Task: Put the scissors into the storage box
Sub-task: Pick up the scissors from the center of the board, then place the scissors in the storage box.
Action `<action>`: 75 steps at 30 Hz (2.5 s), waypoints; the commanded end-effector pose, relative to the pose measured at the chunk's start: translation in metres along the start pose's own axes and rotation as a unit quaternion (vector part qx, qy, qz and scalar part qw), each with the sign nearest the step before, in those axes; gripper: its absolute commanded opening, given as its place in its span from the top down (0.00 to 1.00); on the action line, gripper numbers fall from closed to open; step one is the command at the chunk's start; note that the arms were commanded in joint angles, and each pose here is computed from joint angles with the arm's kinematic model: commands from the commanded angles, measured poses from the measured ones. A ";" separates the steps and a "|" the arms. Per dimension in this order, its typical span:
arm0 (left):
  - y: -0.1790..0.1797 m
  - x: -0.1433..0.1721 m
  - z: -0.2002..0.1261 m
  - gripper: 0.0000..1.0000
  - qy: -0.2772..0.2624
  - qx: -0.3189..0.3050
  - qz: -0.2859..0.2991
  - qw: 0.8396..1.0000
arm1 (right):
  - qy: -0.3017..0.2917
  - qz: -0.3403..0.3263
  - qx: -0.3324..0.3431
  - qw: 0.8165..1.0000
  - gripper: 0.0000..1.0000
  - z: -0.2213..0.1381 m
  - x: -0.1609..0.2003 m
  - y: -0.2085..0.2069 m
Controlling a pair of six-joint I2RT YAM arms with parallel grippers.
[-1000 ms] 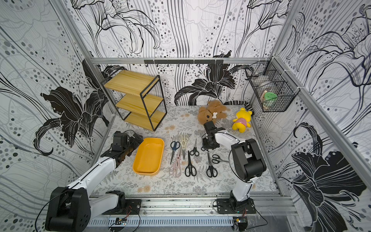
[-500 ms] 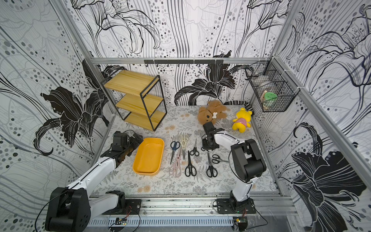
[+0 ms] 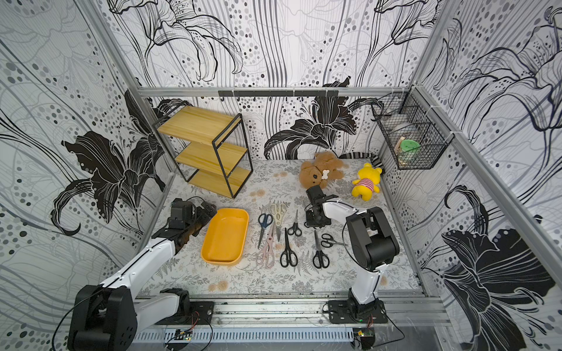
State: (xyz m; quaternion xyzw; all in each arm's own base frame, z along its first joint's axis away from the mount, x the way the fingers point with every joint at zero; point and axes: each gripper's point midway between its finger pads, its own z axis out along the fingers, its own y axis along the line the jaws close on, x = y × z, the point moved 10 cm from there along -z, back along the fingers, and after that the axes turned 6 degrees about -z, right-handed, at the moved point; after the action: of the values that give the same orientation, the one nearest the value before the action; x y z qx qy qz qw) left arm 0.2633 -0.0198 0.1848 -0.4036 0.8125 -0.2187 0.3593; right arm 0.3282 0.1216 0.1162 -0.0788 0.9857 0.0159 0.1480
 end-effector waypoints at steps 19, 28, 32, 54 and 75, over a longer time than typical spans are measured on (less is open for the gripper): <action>-0.005 -0.001 -0.003 0.02 -0.009 0.022 -0.014 1.000 | -0.100 -0.007 -0.047 0.994 1.00 -0.076 -0.031 0.033; -0.002 -0.004 -0.009 0.02 -0.030 0.005 -0.004 1.000 | -0.134 -0.104 -0.149 0.974 1.00 -0.114 -0.016 0.159; 0.005 -0.007 -0.013 0.03 -0.045 -0.015 -0.003 0.999 | -0.139 -0.132 -0.189 0.963 1.00 -0.121 -0.006 0.205; 0.051 -0.033 -0.030 0.03 -0.086 -0.069 -0.050 0.993 | -0.103 -0.069 -0.225 0.966 1.00 -0.082 0.013 0.310; 0.051 -0.028 -0.027 0.02 -0.061 -0.052 -0.032 0.996 | -0.043 -0.035 -0.174 0.983 0.92 -0.053 0.020 0.309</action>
State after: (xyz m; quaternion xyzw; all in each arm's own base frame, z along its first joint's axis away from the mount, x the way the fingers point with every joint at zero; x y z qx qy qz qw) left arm 0.2295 0.0342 0.1817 -0.4711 0.7819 -0.1612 0.3752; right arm 0.2421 0.4192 0.1759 -0.1468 0.9479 0.2052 0.1945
